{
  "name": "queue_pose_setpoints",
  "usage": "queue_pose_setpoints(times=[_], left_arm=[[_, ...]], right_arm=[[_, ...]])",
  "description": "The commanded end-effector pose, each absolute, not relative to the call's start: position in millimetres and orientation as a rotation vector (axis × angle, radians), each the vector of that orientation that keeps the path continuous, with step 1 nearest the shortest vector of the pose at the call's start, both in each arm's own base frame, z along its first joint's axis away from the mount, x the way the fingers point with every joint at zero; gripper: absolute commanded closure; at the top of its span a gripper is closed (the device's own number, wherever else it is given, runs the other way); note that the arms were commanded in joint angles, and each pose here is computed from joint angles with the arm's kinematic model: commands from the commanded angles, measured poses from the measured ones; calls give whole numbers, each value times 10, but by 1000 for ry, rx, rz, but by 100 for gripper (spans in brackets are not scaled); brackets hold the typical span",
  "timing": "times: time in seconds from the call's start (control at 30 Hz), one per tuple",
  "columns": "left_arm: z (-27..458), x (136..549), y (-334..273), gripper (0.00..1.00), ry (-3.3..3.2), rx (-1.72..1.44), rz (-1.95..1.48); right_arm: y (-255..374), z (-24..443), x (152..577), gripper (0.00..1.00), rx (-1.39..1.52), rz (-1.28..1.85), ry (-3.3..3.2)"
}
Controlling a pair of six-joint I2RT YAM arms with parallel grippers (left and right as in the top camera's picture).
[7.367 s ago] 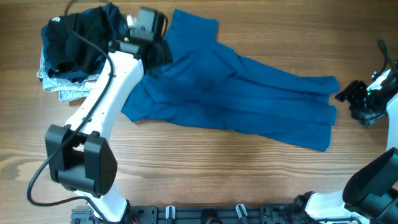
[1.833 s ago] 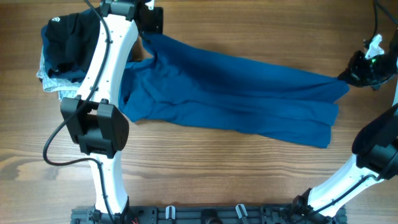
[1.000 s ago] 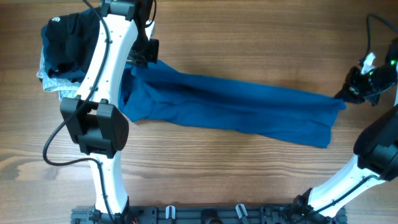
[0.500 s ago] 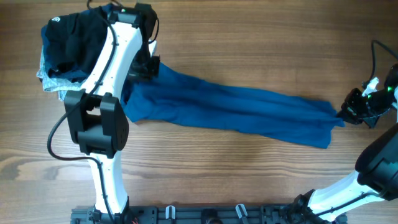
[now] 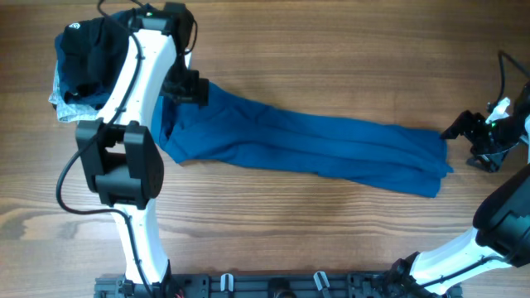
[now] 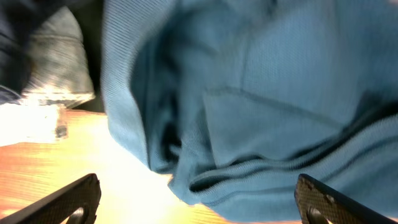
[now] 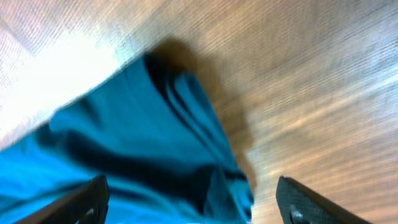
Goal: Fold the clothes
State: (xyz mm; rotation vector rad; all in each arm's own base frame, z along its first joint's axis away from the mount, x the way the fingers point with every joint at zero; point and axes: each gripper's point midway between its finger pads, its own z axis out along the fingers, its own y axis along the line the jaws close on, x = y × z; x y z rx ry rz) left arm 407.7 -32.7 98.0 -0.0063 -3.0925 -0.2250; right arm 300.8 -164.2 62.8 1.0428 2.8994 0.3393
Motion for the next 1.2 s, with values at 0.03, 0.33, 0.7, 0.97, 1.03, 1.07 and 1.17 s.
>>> queue_pose_setpoints(times=[0.03,0.33,0.7,0.97,1.03,1.07,1.17], left_arm=[[1647,4372,-346,0,-3366,114,-150],[1768,4531,-382,0,-3456,123,-112],[1768,4532,-382,0,-3456,123,-112],[1771,4541,-384,0,-3460,124,-111],[1775,4553,-385,0,-3465,126,-110],[1777,4561,-386,0,-3468,126,-109],[1789,4591,-390,0,-3482,128,-106]], right_arm=[[-1599,417,2932,16,1048,306,2896],[-1284,74,2938,27,902,205,2975],[-1374,-43,3199,96,846,61,2865],[-1776,269,3970,96,673,-41,2533],[-1875,375,4044,96,640,-59,2506],[-1904,409,4059,96,632,-60,2501],[-1962,655,4130,96,594,61,2491]])
